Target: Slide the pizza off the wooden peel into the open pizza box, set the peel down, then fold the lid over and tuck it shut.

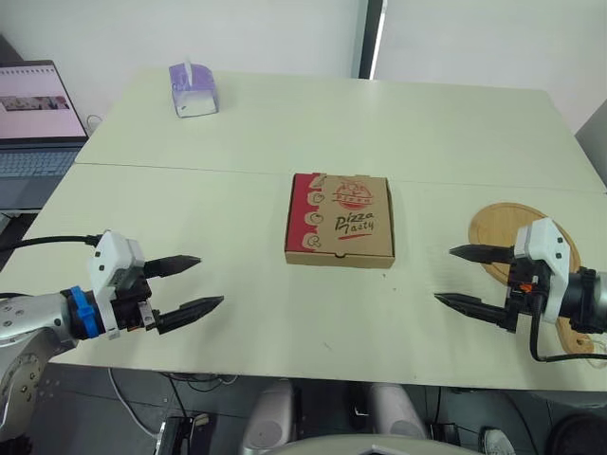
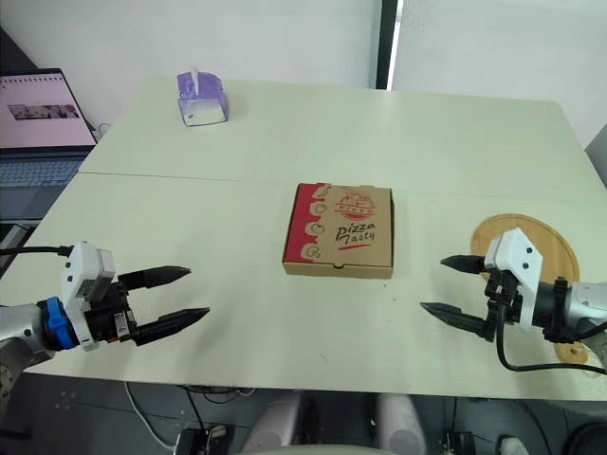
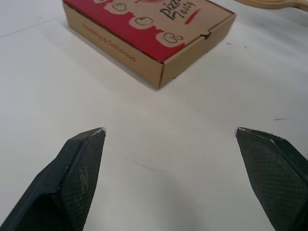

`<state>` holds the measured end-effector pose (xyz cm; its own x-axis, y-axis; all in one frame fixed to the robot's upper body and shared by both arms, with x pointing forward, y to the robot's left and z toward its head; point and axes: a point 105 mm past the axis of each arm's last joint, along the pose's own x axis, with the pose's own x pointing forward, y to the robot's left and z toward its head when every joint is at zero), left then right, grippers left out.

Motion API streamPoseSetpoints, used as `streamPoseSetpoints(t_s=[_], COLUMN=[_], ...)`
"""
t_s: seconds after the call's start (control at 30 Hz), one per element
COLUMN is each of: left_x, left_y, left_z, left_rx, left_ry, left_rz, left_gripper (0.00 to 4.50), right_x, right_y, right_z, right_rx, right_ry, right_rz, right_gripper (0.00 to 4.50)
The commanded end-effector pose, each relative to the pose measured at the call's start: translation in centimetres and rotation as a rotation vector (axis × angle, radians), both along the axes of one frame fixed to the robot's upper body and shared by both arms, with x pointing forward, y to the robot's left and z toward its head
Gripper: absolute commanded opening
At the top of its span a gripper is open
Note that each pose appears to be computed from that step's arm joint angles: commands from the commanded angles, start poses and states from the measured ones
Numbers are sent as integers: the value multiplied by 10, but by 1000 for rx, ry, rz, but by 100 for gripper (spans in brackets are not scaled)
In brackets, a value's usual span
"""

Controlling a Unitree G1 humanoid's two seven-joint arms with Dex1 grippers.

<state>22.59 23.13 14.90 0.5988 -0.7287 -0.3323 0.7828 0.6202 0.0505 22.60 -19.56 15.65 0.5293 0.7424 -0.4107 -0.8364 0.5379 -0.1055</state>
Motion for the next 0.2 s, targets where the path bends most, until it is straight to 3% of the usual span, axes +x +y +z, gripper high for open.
streamPoseSetpoints(t_s=[0.03, 0.2], left_x=[3, 14], left_y=[-3, 3], left_z=[3, 3], left_rx=[45, 89], left_ry=[-62, -71], left_rz=[33, 63], left_gripper=[448, 448], right_x=[-1, -10], right_y=[4, 8], right_z=[10, 2], right_rx=[9, 22], right_ry=[-62, 2], right_rz=[-22, -10], right_gripper=[450, 450])
